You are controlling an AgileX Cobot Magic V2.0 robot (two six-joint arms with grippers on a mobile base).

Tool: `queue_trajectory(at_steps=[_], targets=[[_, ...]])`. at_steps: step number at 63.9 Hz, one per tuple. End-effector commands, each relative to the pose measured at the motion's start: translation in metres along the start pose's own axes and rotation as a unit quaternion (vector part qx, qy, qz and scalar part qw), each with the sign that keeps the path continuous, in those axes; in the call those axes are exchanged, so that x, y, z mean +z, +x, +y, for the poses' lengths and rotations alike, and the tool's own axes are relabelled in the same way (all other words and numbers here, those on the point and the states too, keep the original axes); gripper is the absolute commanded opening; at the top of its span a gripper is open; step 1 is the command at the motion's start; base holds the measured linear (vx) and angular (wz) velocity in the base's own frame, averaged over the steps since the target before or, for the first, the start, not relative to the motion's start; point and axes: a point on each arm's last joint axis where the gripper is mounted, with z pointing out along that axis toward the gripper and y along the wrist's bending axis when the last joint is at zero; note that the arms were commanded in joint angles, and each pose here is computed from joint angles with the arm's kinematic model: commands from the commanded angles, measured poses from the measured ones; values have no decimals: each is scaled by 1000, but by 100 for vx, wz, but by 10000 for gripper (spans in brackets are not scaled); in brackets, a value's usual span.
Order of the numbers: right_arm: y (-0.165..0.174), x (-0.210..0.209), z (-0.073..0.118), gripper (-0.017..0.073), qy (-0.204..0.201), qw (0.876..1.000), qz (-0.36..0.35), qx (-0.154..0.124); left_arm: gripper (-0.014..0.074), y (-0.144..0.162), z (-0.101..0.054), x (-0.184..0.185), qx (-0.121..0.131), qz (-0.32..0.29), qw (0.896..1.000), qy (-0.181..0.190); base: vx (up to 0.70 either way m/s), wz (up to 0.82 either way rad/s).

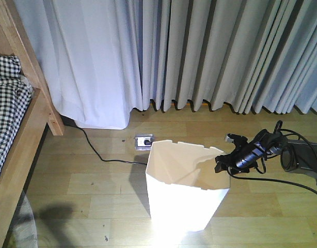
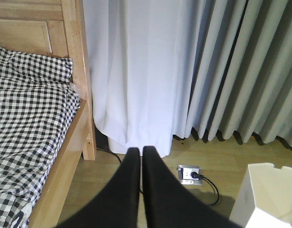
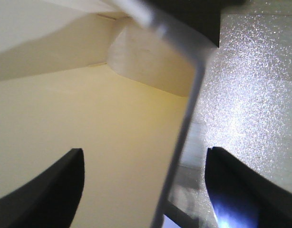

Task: Move trash bin to bedside with robot
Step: 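Open the right gripper and lift it away from the bin rim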

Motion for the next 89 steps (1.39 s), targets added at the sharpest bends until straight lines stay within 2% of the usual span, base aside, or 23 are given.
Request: queue_trajectory(at_steps=[1, 10, 29, 38, 46, 51, 63, 78, 89], targets=[[-22, -24, 4, 529, 1, 999, -30, -13, -6, -5, -1, -1, -3, -38, 999, 6, 0, 0], [-19, -21, 4, 529, -2, 1000, -26, -7, -6, -5, -1, -1, -3, -38, 999, 6, 0, 0], [-24, -33, 8, 529, -9, 999, -19, -24, -6, -5, -1, -1, -3, -38, 999, 6, 0, 0], [-21, -41, 12, 529, -8, 1000, -17, -15, -6, -5, -1, -1, -3, -38, 999, 6, 0, 0], [-11, -53, 15, 529, 14, 999, -38, 6, -6, -5, -1, -1, -3, -38, 999, 6, 0, 0], [-5, -66, 18, 529, 36, 997, -63, 9, -6, -5, -1, -1, -3, -38, 999, 6, 0, 0], [21, -112, 35, 529, 76, 993, -80, -40, -6, -5, -1, -1, -3, -38, 999, 6, 0, 0], [52, -185, 61, 529, 131, 984, -110, -53, -6, -5, -1, -1, -3, -38, 999, 6, 0, 0], [68, -258, 92, 529, 156, 968, -158, -114, -6, -5, -1, -1, -3, -38, 999, 6, 0, 0]])
